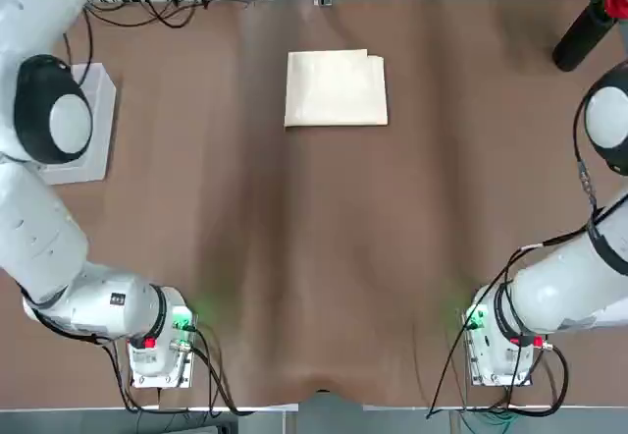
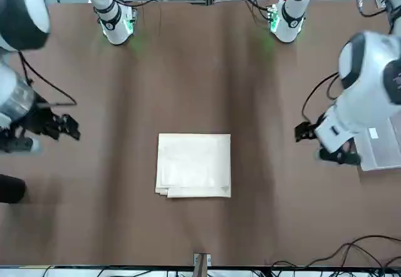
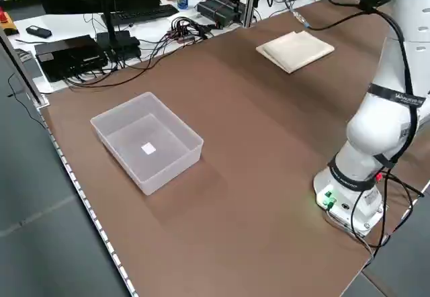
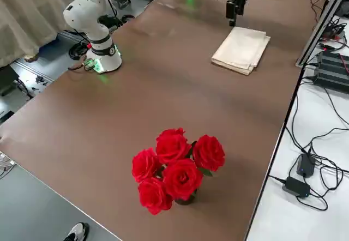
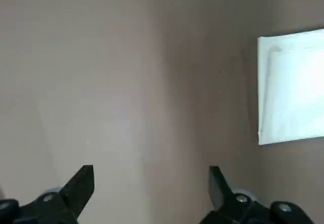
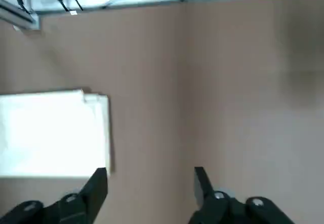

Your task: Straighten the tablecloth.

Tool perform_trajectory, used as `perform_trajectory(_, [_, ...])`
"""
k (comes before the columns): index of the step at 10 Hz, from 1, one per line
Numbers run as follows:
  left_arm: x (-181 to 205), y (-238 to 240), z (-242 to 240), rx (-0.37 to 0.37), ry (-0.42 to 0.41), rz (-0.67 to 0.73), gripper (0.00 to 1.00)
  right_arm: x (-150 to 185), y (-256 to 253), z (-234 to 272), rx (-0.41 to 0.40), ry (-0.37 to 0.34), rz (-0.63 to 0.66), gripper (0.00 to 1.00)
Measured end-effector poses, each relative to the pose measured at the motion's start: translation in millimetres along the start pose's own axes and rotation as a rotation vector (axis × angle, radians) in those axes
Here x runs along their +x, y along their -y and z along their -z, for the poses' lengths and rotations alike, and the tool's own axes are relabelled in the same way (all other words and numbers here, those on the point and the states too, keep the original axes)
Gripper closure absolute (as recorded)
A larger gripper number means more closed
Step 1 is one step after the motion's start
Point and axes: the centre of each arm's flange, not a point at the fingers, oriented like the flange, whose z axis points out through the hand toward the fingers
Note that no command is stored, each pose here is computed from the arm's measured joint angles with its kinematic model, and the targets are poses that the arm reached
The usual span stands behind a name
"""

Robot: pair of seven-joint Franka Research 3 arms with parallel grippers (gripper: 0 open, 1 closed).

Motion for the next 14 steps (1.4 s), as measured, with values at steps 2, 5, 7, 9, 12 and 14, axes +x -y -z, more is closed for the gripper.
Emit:
perform_trajectory(2, [15.5,-33.9,-37.8,-0.01,-0.038,-0.02,0.0,15.7,31.9,-46.4,0.022,-0.038,-0.024,0.37])
perform_trajectory(5, [29.5,-69.7,-124.9,-0.025,-0.018,-0.019,0.0,33.9,38.0,-113.0,0.032,-0.048,-0.026,0.89])
perform_trajectory(7, [31.0,-107.9,-173.3,-0.039,-0.033,0.032,0.0,40.3,65.7,-160.2,0.056,-0.094,0.006,0.93])
perform_trajectory(9, [38.4,-132.7,-194.2,-0.064,-0.091,0.085,0.0,34.2,110.4,-226.4,0.082,-0.126,0.058,0.96])
perform_trajectory(12, [47.7,-160.1,-218.2,-0.091,-0.131,0.13,0.0,12.0,148.4,-320.5,0.088,-0.1,0.107,0.99])
perform_trajectory(14, [47.0,-177.5,-242.4,-0.111,-0.164,0.138,0.0,7.5,150.5,-337.7,0.073,-0.087,0.121,0.99])
